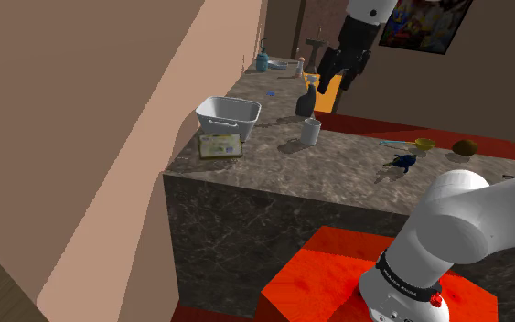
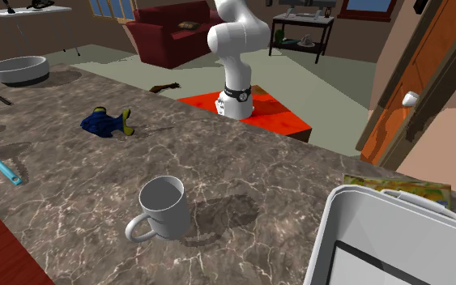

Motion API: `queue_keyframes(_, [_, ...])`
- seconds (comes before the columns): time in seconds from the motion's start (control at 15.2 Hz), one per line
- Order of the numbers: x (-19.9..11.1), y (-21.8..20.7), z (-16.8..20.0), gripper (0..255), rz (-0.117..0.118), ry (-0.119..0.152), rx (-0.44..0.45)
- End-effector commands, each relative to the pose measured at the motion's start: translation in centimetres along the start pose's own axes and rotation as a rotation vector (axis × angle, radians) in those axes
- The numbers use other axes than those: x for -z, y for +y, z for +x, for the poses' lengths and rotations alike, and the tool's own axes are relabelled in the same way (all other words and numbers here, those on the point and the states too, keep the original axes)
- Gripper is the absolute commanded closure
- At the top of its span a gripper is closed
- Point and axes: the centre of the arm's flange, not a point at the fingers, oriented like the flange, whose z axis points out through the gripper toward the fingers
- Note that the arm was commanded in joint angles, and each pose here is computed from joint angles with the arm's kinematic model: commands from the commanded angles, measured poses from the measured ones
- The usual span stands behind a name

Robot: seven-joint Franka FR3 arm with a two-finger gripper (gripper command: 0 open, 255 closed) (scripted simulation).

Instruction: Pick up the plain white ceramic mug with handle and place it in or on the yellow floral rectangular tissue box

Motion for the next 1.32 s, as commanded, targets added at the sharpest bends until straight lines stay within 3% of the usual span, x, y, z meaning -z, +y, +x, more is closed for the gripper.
queue_keyframes(0.0, [0.0, 0.0, 0.0, 0, 0.0, 0.0, 0.0])
queue_keyframes(1.25, [-15.8, 15.5, 13.0, 0, 0.007, -0.07, 0.08])
